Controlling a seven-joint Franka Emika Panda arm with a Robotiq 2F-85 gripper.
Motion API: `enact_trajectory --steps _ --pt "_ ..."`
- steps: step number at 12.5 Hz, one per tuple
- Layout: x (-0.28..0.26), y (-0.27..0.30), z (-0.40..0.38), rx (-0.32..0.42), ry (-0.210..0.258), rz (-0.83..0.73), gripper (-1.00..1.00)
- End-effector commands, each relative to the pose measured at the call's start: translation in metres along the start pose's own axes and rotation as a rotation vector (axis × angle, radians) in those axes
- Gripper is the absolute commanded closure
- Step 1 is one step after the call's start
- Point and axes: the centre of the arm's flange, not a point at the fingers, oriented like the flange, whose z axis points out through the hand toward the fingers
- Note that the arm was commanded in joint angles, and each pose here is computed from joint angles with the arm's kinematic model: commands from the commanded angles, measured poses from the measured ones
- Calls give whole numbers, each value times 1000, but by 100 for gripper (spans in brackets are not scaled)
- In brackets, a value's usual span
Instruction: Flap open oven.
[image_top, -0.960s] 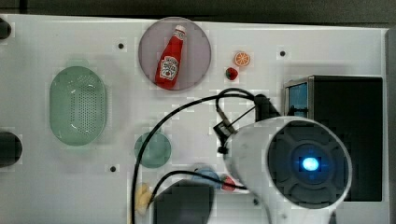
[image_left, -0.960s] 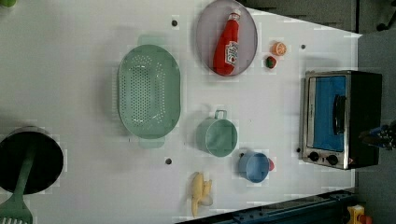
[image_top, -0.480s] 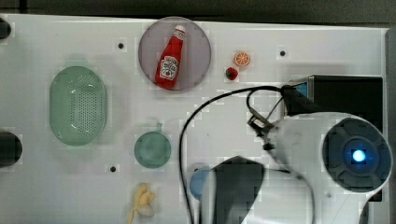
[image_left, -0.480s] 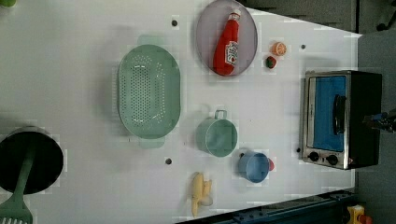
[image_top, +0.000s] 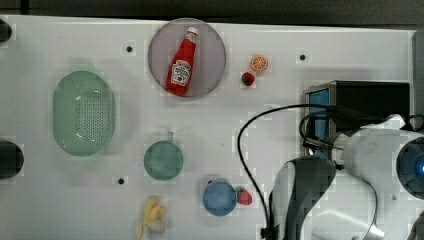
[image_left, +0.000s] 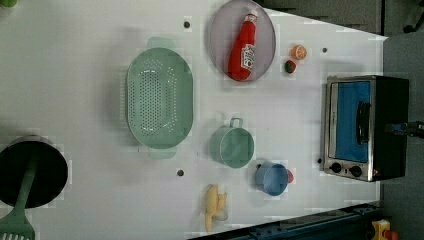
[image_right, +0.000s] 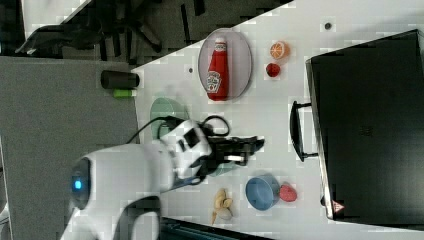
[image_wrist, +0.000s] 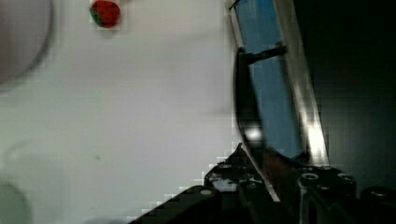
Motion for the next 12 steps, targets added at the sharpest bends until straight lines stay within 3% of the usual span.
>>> enact_trajectory --steps 1,4,9,12 --pt "6 18 23 -25 10 -145 65" --pt "7 26 54 -36 -28 -131 65" --pt "14 26 84 -62 -15 -135 65" --pt "12 20 103 -64 -38 -146 65"
